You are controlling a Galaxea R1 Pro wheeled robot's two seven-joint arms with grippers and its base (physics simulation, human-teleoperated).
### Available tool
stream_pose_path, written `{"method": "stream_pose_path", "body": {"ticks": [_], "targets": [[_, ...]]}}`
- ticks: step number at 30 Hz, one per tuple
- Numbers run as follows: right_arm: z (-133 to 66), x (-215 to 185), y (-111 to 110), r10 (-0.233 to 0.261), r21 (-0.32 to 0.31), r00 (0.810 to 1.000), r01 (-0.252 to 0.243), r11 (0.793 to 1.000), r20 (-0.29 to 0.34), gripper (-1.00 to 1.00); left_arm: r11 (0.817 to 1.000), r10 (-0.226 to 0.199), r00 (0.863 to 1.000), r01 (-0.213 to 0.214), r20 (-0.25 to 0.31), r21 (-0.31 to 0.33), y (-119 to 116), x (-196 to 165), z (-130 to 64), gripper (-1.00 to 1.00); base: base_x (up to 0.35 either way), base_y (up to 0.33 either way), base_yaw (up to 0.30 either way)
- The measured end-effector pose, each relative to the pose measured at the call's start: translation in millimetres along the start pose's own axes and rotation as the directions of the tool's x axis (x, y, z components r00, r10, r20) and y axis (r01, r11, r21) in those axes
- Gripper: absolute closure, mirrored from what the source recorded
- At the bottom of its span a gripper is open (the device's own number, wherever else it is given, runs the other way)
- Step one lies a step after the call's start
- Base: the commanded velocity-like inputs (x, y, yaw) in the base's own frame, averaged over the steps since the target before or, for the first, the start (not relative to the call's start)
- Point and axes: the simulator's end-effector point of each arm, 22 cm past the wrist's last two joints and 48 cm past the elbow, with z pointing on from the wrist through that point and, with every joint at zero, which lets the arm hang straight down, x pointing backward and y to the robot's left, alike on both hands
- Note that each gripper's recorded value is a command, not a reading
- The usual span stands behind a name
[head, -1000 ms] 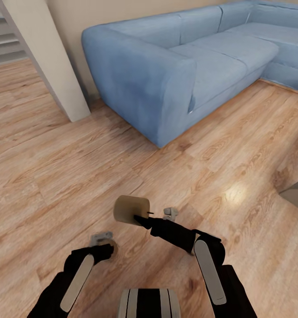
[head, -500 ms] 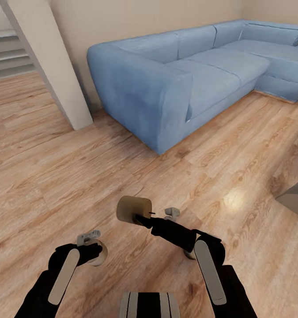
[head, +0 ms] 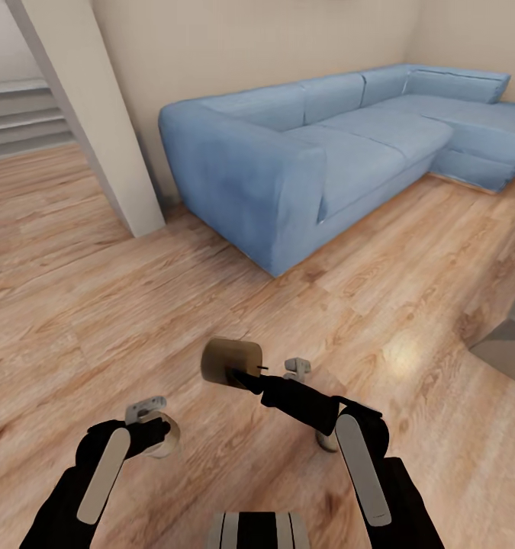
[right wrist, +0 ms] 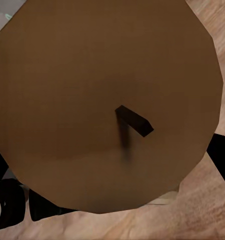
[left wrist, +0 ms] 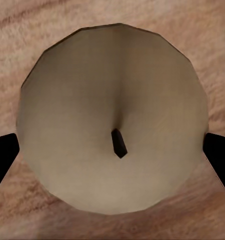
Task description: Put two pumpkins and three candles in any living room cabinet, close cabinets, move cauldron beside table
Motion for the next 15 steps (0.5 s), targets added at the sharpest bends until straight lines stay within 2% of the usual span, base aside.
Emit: {"method": "stream_pose_path", "body": {"ticks": [15], "targets": [[-13.1, -21, 34, -0.055, -0.023, 0.998, 0.056, 0.998, 0.038, 1.0, 1.0, 0.001, 0.999, -0.002, 0.054, 0.026, -8, -21, -31.6, 1.0, 0.0, 0.0, 0.0]]}}
